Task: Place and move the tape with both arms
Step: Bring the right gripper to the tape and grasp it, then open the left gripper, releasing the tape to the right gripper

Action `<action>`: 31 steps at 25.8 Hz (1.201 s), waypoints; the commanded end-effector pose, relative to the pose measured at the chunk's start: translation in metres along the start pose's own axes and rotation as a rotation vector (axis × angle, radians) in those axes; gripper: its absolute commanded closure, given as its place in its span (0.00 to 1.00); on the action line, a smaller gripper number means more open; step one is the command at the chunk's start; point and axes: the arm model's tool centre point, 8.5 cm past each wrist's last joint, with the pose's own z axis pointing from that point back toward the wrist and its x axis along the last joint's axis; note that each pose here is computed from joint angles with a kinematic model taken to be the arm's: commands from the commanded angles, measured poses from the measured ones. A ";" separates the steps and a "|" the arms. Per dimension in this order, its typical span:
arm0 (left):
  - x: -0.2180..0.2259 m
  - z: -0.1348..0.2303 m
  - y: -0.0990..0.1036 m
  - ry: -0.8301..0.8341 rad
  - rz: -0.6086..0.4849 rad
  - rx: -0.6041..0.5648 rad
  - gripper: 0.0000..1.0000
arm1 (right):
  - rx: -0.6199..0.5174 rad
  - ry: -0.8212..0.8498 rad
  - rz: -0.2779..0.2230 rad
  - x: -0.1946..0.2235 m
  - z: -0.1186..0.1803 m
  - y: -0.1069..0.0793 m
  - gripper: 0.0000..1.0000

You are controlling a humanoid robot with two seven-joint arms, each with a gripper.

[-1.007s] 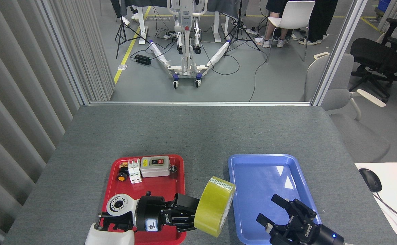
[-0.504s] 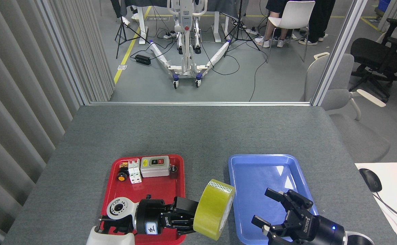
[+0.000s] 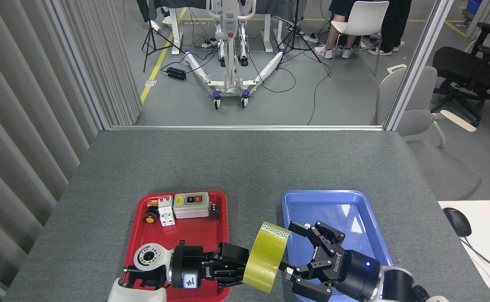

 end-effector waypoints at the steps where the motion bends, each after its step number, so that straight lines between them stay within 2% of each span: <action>1: -0.001 0.000 0.000 0.006 0.001 0.002 1.00 | 0.015 0.008 0.003 -0.006 -0.009 0.004 0.03; 4: -0.002 0.000 0.000 0.007 0.004 0.002 1.00 | 0.013 0.015 -0.009 -0.009 -0.013 0.007 0.06; 7: -0.002 0.000 0.000 0.006 0.004 0.002 1.00 | 0.023 0.000 -0.023 -0.008 -0.022 0.012 0.15; 13: -0.002 0.000 0.000 0.008 0.004 0.002 1.00 | 0.037 -0.030 -0.037 -0.004 -0.034 0.018 0.40; 18: -0.002 0.001 0.001 0.007 0.001 0.004 1.00 | 0.041 -0.043 -0.033 -0.002 -0.038 0.017 0.66; 22: -0.002 0.001 0.000 0.009 0.003 0.004 1.00 | 0.045 -0.041 -0.033 -0.003 -0.037 0.017 0.68; 25: -0.003 0.001 0.000 0.009 -0.005 0.004 1.00 | 0.047 -0.040 -0.033 -0.004 -0.037 0.018 0.75; 31: -0.003 0.002 0.001 0.009 -0.008 0.009 1.00 | 0.048 -0.039 -0.032 -0.004 -0.036 0.018 0.75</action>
